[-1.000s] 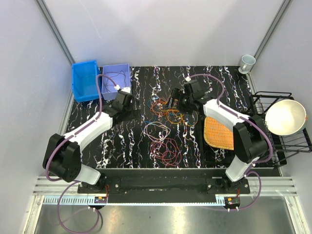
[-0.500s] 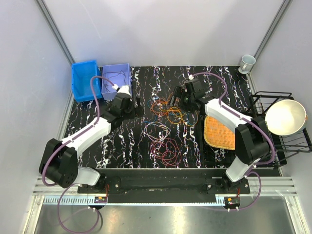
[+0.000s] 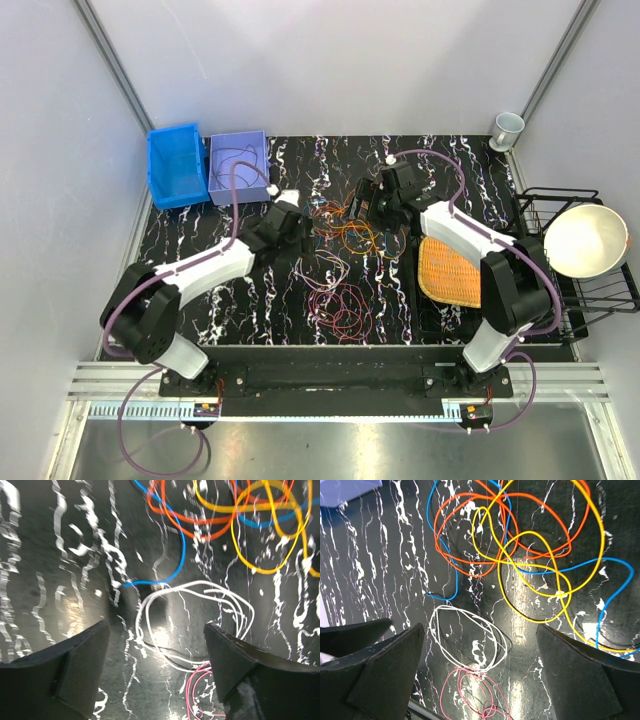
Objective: Untangle the cables
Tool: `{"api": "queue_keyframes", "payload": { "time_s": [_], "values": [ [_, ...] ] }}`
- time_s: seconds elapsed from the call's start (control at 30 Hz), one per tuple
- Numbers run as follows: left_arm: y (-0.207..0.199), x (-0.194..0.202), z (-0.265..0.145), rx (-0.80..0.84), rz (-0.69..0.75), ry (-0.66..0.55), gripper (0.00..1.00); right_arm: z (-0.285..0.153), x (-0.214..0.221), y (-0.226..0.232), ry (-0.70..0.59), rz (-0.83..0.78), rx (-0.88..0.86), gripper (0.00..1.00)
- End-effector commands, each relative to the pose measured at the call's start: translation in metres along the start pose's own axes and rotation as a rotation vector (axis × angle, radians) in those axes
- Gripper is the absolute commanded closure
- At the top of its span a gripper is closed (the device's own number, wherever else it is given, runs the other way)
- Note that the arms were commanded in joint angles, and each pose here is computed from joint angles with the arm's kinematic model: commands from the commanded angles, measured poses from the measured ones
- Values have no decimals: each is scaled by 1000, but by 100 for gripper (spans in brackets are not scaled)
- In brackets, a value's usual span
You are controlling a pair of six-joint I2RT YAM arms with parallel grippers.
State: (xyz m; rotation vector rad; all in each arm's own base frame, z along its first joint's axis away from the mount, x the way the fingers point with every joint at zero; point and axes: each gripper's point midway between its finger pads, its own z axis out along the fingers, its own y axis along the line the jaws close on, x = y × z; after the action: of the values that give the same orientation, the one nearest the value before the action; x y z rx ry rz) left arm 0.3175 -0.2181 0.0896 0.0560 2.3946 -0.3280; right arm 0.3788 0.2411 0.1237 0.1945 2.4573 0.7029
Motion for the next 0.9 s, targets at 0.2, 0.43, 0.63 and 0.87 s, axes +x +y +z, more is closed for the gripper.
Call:
{"api": "queue_keyframes", "payload": {
  "time_s": [0.2, 0.43, 0.63, 0.87],
  "values": [
    [-7, 11, 23, -45, 56, 16, 33, 9, 1, 18, 45, -30, -104, 1],
    [-6, 23, 40, -42, 89, 46, 37, 8, 3, 21, 54, -40, -132, 1],
    [-8, 24, 47, -35, 101, 43, 39, 9, 5, 22, 60, -39, -137, 1],
    [-7, 27, 58, -46, 111, 54, 42, 12, 6, 21, 67, -40, -139, 1]
  ]
}}
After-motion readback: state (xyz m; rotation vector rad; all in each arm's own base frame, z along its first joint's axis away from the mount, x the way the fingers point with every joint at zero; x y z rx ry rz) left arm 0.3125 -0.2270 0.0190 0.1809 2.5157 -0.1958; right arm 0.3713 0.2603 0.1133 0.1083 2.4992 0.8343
